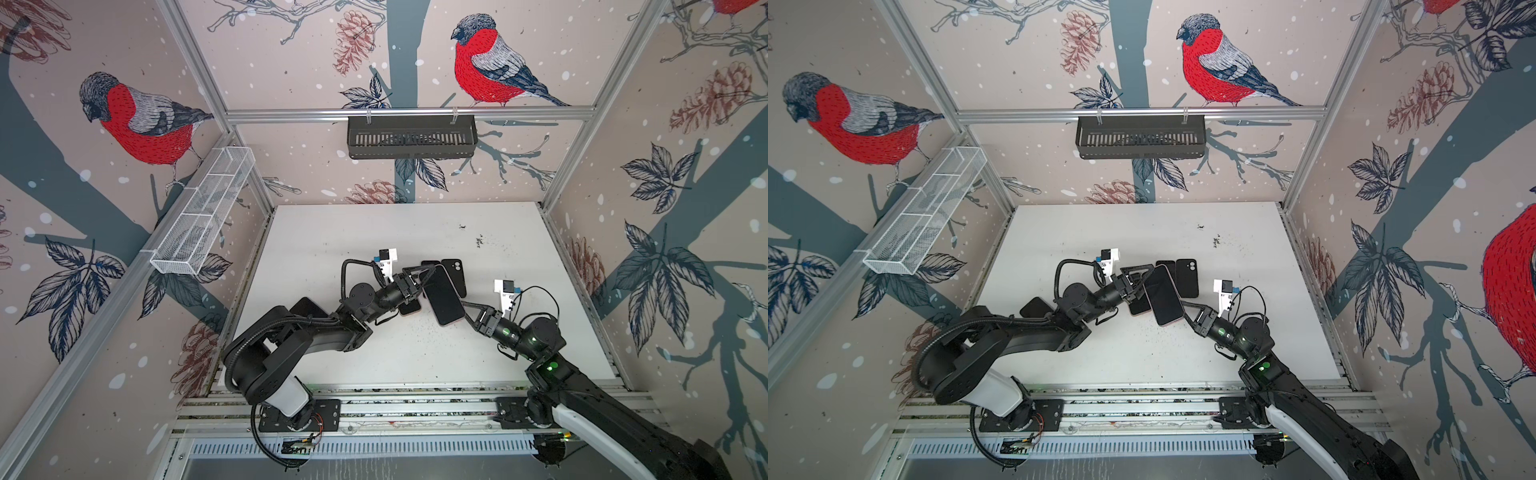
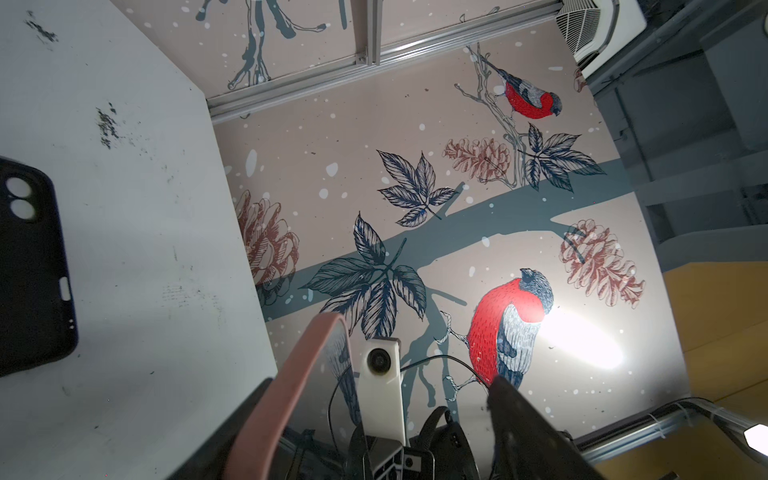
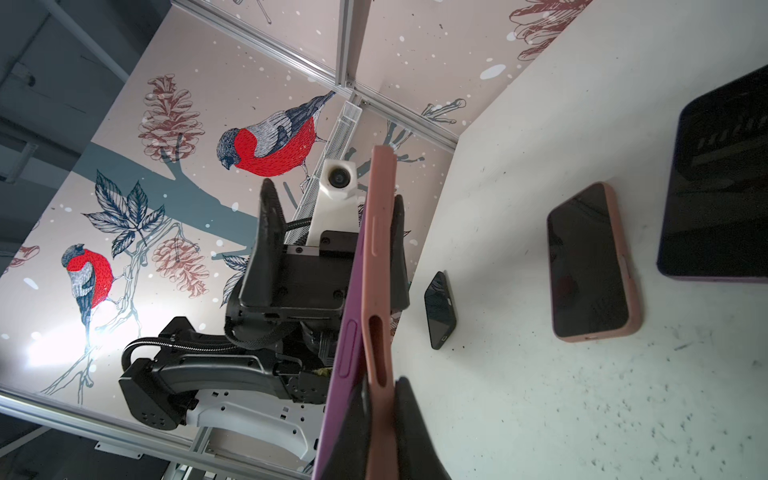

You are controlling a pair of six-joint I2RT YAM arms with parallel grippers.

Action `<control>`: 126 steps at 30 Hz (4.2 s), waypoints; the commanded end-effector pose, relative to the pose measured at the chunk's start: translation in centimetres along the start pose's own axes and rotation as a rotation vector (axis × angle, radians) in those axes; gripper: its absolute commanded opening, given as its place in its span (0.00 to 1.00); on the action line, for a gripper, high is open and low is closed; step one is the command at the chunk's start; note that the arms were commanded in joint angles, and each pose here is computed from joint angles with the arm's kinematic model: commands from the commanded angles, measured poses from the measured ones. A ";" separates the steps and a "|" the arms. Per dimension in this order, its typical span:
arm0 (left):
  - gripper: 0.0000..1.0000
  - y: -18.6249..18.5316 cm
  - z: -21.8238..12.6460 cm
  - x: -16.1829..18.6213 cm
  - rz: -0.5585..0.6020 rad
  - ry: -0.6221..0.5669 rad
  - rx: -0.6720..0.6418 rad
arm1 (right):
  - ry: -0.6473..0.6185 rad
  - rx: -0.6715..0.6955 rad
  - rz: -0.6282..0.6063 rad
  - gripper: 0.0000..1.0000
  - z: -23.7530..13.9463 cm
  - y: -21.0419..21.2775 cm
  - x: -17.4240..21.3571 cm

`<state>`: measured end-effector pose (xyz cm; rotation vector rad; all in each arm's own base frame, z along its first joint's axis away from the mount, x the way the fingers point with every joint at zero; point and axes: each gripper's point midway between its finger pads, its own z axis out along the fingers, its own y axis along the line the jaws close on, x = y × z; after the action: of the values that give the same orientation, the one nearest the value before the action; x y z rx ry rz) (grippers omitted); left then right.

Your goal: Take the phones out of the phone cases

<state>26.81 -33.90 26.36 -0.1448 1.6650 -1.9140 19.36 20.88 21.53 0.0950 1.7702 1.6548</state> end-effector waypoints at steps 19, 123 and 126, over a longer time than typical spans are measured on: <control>0.89 -2.9 1.4 5.3 0.907 0.188 -0.605 | -0.191 0.259 0.083 0.01 -1.6 -4.8 -5.6; 0.00 14.8 14.6 9.0 1.896 0.354 -1.159 | -0.396 0.781 0.044 0.01 -11.8 -13.2 -17.6; 0.00 16.3 15.0 9.0 1.898 0.381 -1.181 | -0.403 0.800 0.037 0.01 -12.1 -13.3 -17.9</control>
<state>31.33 -51.93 11.71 1.0158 1.6335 0.4673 31.51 -0.34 16.29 0.7850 1.9874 0.8139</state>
